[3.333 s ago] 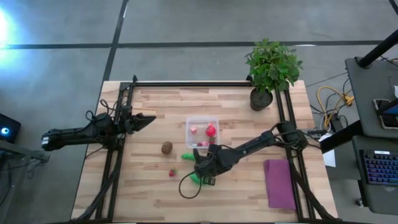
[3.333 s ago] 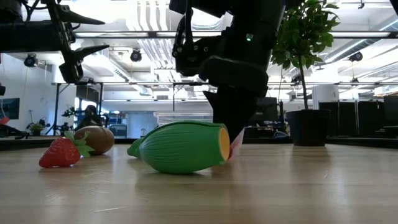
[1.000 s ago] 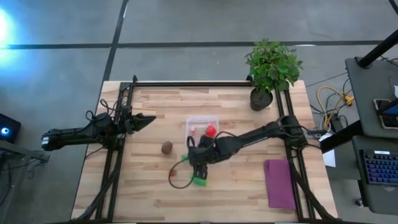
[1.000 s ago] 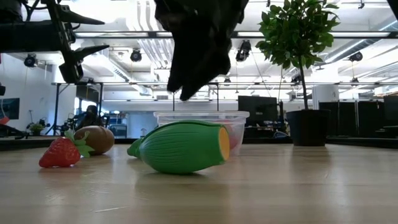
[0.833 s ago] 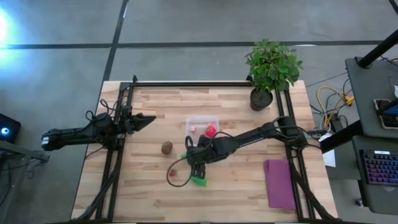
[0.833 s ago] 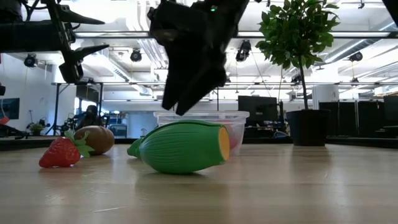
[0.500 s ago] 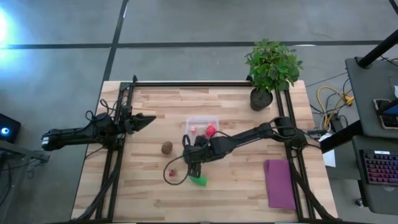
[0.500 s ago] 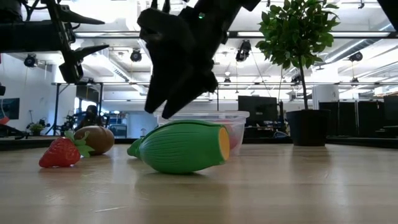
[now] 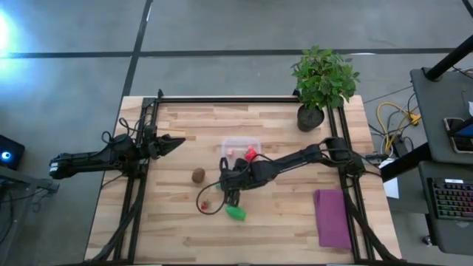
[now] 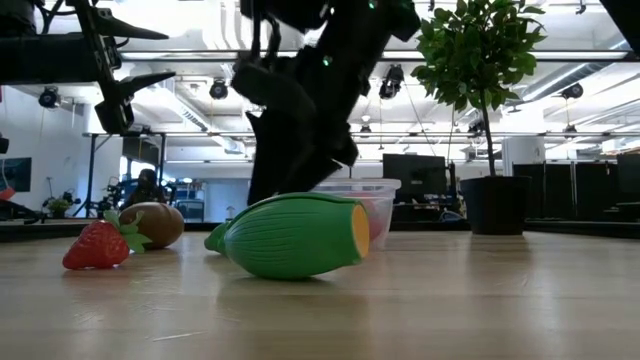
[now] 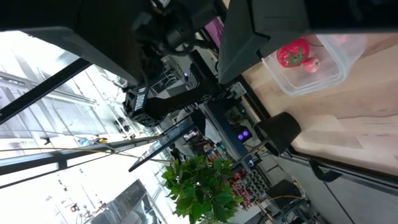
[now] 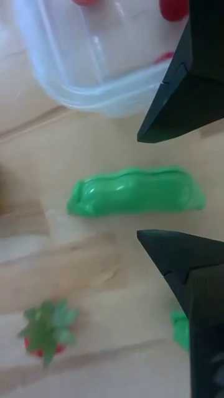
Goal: Pick and placing Produce into tupperware
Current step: Adjust the transparent bin on the table, then put the green corn into the transparent bin
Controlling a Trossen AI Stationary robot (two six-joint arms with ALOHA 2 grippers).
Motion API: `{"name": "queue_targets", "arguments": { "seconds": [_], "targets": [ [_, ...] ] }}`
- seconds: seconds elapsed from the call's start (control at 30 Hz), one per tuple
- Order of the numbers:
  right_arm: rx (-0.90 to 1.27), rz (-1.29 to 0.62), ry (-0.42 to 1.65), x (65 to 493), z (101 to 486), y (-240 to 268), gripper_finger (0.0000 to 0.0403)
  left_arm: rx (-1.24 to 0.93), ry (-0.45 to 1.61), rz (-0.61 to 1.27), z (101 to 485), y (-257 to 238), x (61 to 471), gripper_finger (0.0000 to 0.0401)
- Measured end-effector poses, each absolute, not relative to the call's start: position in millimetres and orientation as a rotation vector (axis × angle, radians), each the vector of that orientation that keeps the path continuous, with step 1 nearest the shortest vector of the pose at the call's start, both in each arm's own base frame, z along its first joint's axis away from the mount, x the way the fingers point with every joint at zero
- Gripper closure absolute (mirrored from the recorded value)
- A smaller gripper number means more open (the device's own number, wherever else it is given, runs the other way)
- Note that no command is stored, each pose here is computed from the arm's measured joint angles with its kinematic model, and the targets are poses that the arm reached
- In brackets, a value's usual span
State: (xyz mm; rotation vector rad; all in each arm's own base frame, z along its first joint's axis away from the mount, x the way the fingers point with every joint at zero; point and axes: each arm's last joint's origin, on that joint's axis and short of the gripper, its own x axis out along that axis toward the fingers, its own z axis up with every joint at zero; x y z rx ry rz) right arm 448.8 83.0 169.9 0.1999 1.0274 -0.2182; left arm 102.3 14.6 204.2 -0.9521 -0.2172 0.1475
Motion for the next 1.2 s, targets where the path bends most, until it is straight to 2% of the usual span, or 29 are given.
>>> {"name": "queue_targets", "arguments": {
  "seconds": [0.4, 0.67, 0.93, 1.2],
  "targets": [
    [0.263, -0.289, 1.042, 445.4, 156.9, 64.7, 0.0170, -0.952, -0.217, 0.148, 204.2, 14.6, 102.3, 0.0200],
    [0.326, -0.227, 1.030, 450.4, 167.4, 73.1, 0.0170, -0.952, -0.217, 0.147, 204.2, 14.6, 102.3, 0.0200],
    [0.249, -0.200, 0.802, 459.9, 244.3, 96.8, 0.0170, -0.952, -0.218, 0.148, 204.2, 14.7, 102.3, 0.0200],
    [0.244, -0.196, 0.716, 457.2, 325.4, 95.9, 0.0170, -0.952, -0.217, 0.147, 204.2, 14.6, 102.3, 0.0200]
  ]
}}
